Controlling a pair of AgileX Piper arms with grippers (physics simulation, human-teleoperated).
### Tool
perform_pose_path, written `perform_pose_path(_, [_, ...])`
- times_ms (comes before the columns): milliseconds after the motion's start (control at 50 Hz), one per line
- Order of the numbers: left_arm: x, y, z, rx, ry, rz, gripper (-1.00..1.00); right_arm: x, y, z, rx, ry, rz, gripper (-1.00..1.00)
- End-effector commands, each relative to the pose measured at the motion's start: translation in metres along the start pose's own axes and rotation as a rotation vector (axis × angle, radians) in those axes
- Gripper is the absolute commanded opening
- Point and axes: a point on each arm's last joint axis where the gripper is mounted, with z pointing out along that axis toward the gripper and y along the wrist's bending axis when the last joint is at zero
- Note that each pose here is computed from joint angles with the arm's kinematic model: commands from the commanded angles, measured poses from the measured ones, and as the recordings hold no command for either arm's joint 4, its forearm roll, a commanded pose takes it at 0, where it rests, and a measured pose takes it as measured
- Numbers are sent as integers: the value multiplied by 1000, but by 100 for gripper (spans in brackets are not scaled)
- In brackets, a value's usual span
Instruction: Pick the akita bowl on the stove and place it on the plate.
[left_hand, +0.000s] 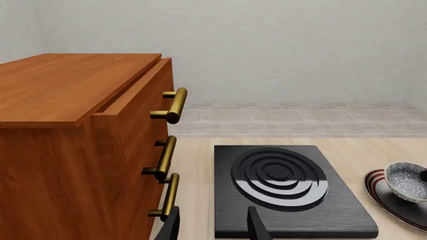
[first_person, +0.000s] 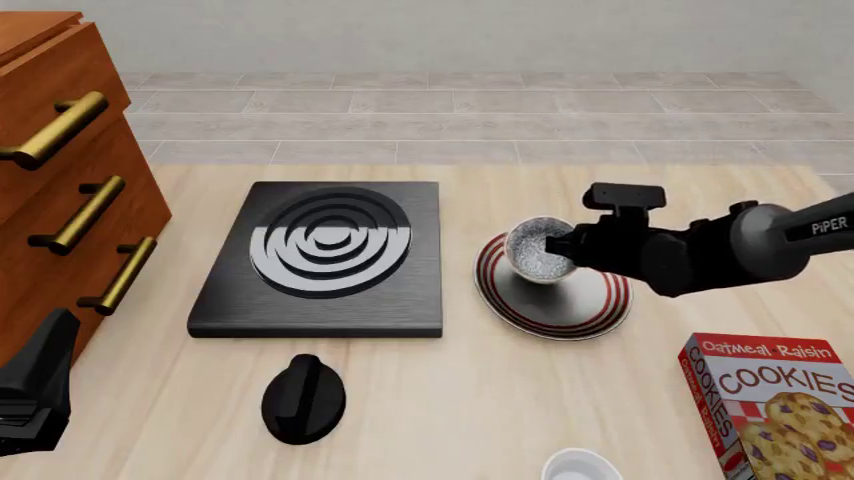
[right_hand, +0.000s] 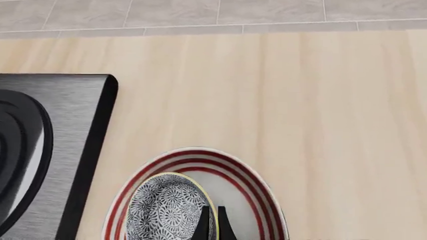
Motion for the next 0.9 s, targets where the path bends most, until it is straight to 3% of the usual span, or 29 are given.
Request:
perform_pose_path(20, [0,0,0,0,0,0,100,1,0,2,2,2,8,-100])
perform_pose_path(380, [0,0,0,0,0,0,100,4,-5,2,10,0,4,-100])
perform_pose_path(400, [0,0,0,0,0,0,100,2,-6,1,13,-5,-1,100])
perform_pose_path(500, [0,0,0,0,0,0,100,-4,-2,-7,2,-36,-4,100])
perform_pose_path(580, [0,0,0,0,0,0,100,-14,-5,-20,8,-88,-69,100])
perform_pose_path(680, [0,0,0,0,0,0,100,-27,-9,-37,17,-150,-98,100])
perform_pose_path(900, [0,0,0,0,0,0,100,-40,2,-65,-8,-203,-107,100])
